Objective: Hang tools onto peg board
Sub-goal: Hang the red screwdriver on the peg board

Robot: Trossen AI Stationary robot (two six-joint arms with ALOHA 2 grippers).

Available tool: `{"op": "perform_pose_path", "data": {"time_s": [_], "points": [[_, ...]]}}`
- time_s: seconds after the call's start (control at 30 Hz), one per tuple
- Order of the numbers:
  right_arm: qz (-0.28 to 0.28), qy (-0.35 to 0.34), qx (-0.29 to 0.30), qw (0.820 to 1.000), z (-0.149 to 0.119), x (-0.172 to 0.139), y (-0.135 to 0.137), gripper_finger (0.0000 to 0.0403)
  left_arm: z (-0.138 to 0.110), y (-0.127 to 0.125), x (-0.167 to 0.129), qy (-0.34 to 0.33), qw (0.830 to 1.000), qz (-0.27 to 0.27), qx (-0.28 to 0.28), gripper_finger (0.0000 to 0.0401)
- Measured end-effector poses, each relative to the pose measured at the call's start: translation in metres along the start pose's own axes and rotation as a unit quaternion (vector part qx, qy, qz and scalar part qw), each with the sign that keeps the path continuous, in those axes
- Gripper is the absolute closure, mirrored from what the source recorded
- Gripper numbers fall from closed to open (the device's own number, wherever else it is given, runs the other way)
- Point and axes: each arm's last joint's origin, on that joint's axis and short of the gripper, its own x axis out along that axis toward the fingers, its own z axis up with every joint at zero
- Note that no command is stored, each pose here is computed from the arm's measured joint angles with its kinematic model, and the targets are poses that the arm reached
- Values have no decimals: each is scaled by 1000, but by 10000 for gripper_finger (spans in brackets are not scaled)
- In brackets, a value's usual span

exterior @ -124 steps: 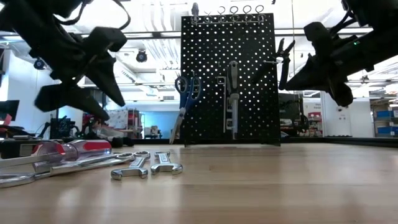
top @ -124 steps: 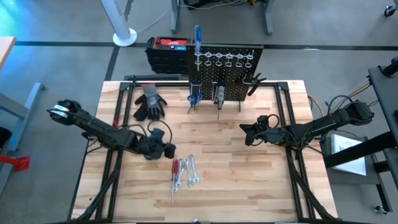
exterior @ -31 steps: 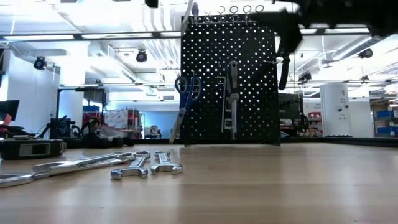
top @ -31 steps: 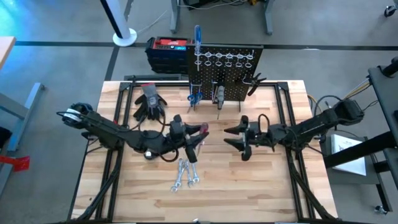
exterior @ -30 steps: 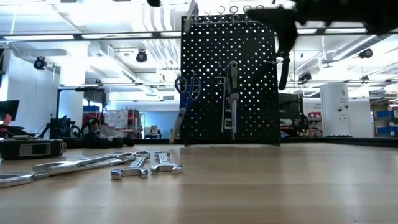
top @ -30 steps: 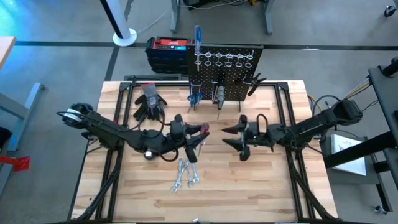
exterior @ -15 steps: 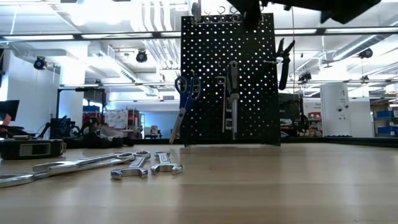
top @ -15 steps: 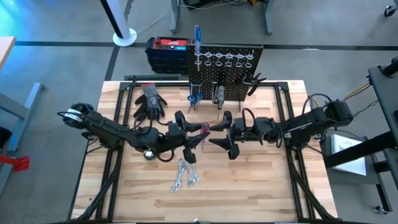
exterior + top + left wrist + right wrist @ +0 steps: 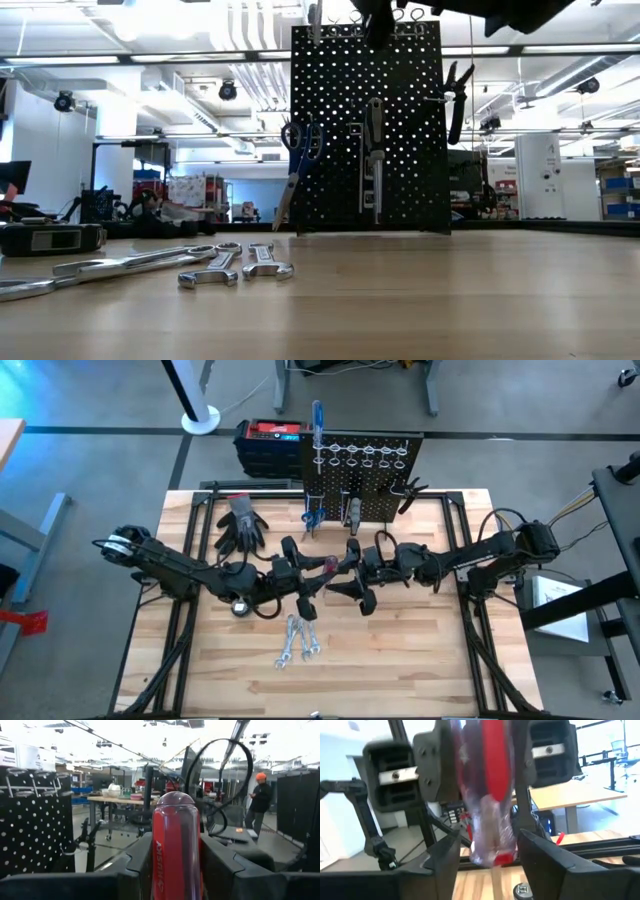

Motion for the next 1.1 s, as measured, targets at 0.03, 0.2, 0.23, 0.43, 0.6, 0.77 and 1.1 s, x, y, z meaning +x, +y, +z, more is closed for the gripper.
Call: {"op": "perform_pose_path", "data": {"time_s": [0.03,0.2,0.23,0.43,0.6,0.77,1.1], "points": [[0,-2,0,1000,1,0,0,235,-1,0,0,3,1000,0,2,289],[-3,-2,-9,1000,3,1,-1,313,-3,3,1,3,1000,5,-8,289],[-4,-3,-10,1000,4,1,-2,325,-2,3,1,3,1000,6,-10,289],[6,3,-10,1000,4,0,-6,335,-5,7,5,3,1000,15,-14,289],[4,11,-8,1000,3,0,-6,335,-12,9,8,11,1000,27,-9,289],[-23,21,-8,999,10,-6,-6,335,0,15,2,21,999,41,24,199],[-59,4,-40,997,52,-37,-4,336,33,37,-27,94,990,94,42,85]]}}
